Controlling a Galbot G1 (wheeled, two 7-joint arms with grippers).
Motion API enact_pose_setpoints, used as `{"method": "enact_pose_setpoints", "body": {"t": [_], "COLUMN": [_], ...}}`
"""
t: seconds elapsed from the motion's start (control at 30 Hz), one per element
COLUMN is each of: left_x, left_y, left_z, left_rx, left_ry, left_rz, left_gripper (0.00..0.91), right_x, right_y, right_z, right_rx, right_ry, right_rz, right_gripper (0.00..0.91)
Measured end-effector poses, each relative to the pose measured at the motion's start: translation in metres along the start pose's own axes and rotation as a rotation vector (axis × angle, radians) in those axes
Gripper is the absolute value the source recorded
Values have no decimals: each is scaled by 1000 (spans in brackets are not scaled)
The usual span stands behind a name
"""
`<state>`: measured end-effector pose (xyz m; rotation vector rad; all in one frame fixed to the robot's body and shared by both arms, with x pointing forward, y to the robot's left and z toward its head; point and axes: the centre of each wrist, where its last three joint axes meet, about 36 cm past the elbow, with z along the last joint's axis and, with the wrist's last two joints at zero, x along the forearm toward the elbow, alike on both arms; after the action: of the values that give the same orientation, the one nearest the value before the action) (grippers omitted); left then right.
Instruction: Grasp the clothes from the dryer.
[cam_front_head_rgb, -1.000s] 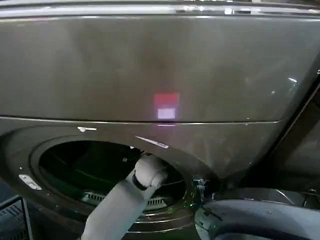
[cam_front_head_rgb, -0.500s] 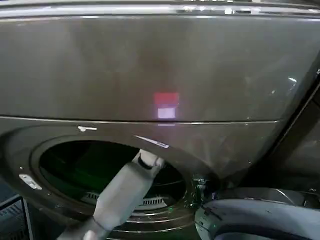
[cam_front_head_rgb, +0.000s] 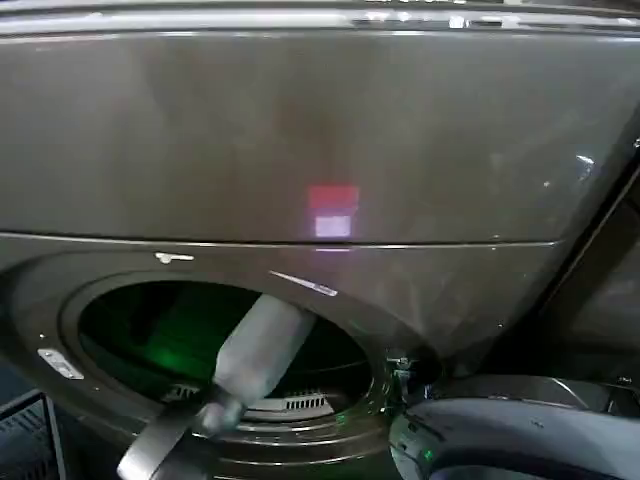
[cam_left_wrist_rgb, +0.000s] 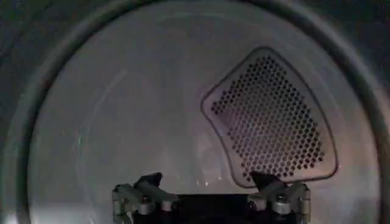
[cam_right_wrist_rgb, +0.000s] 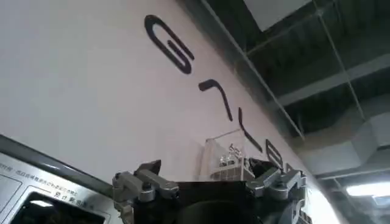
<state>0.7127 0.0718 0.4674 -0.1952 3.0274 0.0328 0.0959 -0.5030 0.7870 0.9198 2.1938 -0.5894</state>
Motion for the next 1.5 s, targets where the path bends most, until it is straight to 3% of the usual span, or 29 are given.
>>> {"method": "enact_pose_setpoints", "body": {"t": [0.4,1.03,1.5], "left_x": [-28,-58,-69], "left_y": [22,51,96], "left_z": [6,11,24], "left_rx": [-81,-440,-747], "left_ry": [67,183,338], "left_rz": [101,629,890], "left_gripper": [907,907,907], "right_x": [1,-2,-2], "right_y": [0,0,1], "right_z": [0,-4,-5], "right_rx": [-10,-11,-10], "right_ry": [-3,-11,-12], "right_rz": [-2,-14,-19], "right_gripper": [907,907,907]}}
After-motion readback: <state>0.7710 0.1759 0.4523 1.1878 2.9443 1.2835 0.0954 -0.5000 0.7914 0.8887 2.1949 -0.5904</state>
